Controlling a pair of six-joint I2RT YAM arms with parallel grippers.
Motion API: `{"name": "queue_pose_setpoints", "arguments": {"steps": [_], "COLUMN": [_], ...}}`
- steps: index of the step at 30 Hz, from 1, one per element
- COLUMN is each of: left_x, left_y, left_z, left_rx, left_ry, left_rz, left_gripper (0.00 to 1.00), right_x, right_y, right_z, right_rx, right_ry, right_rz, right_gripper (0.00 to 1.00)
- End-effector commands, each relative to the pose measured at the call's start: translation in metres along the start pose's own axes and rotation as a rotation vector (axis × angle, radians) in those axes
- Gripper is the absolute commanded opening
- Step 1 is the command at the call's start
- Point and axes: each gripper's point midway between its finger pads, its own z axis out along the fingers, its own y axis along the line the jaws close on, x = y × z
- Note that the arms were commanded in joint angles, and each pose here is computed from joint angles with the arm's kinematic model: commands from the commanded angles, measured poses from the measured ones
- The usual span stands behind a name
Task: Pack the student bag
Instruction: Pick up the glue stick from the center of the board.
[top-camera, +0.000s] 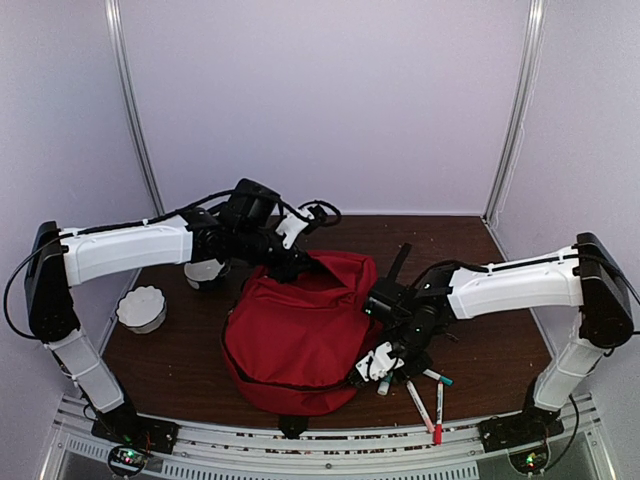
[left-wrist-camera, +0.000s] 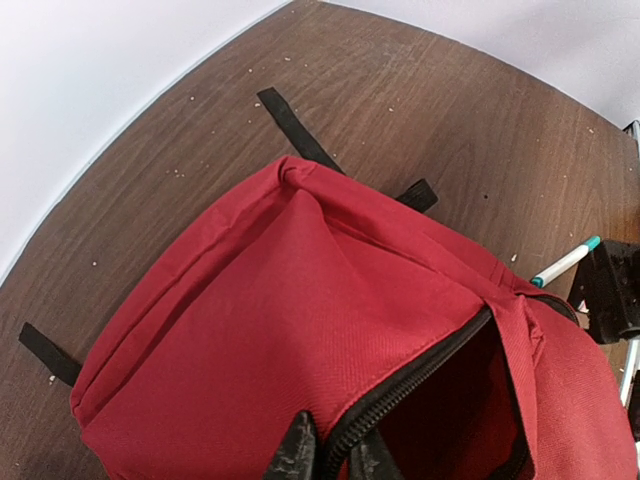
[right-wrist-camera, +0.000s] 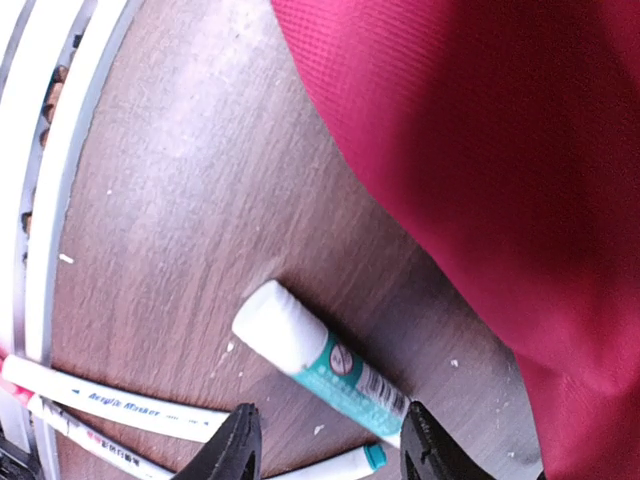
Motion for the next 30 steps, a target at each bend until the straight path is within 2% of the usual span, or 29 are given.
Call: {"name": "queue_pose_setpoints", "arguments": {"steps": [1, 22, 28, 30], "left_x": [-0.024, -0.023, -0.023, -0.022], "left_y": [-0.002, -0.002, -0.002, -0.002], "left_z": [-0.005, -0.003, -0.003, -0.003], "left_rx": [0.016, 0.021, 0.024, 0.024], "left_ry": [-0.068, -0.060, -0.059, -0.058], "left_rz": [0.003, -0.001, -0.001, 0.000], "left_gripper": [0.12, 0.12, 0.12, 0.12], "right_x": [0.001, 0.013, 0.015, 0.016], "right_y": [-0.009, 0.000, 0.006, 0.006], "right_z": [0.009, 0.033, 0.035, 0.035], "right_rx": [0.043, 0.016, -0.007, -0.015], "right_ry": [0.046, 0.146, 0.150, 0.158], "right_rz": [-0.044, -0.060, -0.064, -0.061], "right_gripper": [0.47, 0.29, 0.32, 0.27]}}
